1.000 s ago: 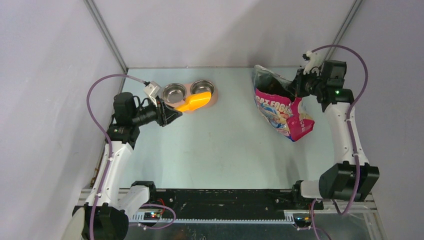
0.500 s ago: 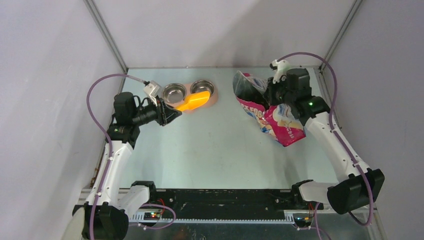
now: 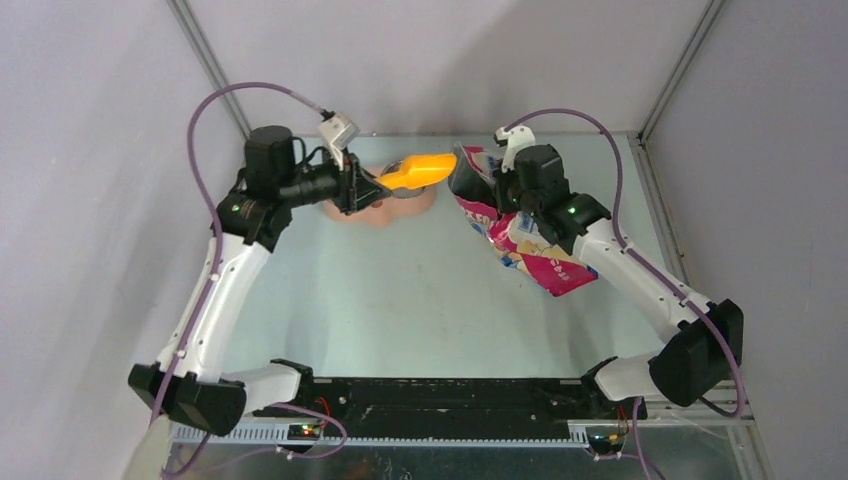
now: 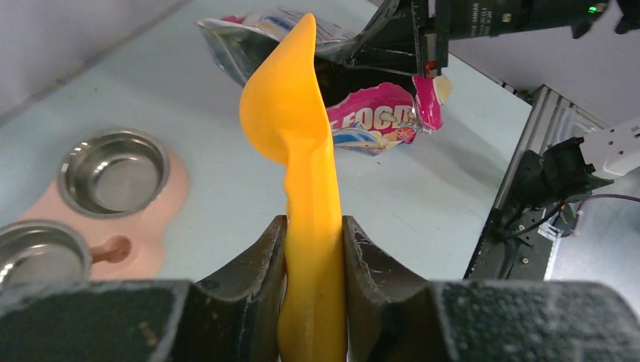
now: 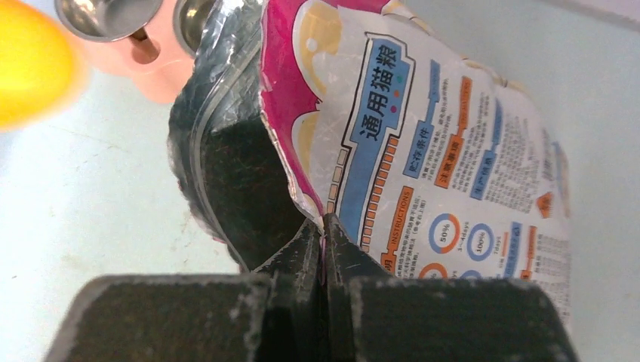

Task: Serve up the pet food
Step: Collect the pet food from the pet food bag.

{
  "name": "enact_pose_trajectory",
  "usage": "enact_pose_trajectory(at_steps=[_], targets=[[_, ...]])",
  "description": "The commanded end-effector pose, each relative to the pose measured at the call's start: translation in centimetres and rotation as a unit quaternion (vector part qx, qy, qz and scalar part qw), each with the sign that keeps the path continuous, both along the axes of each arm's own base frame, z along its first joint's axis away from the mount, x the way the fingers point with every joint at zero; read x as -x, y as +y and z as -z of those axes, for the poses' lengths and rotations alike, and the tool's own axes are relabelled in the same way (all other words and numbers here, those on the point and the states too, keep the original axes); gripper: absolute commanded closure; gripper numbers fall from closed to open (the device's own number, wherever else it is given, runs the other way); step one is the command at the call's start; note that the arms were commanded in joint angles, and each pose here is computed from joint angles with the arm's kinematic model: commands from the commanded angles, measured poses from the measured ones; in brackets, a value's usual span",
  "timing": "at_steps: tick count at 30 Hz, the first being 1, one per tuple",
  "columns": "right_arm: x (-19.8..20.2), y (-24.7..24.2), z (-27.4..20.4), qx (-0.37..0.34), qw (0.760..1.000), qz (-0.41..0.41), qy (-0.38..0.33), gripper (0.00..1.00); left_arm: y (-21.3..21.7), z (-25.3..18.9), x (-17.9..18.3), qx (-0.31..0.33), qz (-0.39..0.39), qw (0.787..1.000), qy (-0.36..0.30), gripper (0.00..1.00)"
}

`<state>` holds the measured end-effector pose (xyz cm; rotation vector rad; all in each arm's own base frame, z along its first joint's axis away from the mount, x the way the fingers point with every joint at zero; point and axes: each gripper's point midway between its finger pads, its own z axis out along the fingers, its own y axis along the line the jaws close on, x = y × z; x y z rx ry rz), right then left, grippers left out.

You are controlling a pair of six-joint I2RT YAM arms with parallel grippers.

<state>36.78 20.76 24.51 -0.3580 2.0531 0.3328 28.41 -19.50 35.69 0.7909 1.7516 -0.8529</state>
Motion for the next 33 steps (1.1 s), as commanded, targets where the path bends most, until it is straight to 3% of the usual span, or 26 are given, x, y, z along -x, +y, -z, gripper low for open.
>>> enact_pose_trajectory(at_steps=[1, 6, 10, 18, 23, 28, 33], targets=[[-1.1, -1.2, -9.0, -0.007, 0.987, 0.041, -0.158, 1.0, -2.7, 2.1, -1.5, 0.003, 0.001, 0.999, 0.053, 1.0], [0.8, -1.6, -11.2, -0.029, 0.985, 0.011, -0.171, 1.0, -6.6, 3.0, -1.5, -0.005, 0.042, 0.995, 0.088, 1.0], [1.7, -1.3, -11.7, -0.048, 0.985, -0.021, -0.167, 1.0, -8.0, 5.6, -2.2, -0.039, 0.033, 0.992, 0.115, 1.0], [2.6, -1.3, -12.4, -0.056, 0.981, -0.068, -0.172, 1.0, -6.7, 8.5, -2.5, -0.089, -0.003, 0.987, 0.131, 1.0], [3.8, 0.9, -11.5, -0.049, 0.975, -0.139, -0.163, 1.0, -5.0, 12.8, -2.7, -0.143, -0.036, 0.978, 0.147, 1.0], [4.0, 3.7, -8.6, -0.063, 0.976, -0.177, -0.112, 1.0, -5.4, 14.9, -2.8, -0.136, -0.044, 0.976, 0.166, 1.0], [4.0, 5.4, -6.0, -0.061, 0.982, -0.152, -0.089, 1.0, -5.5, 14.2, -3.2, -0.11, -0.07, 0.976, 0.172, 1.0]])
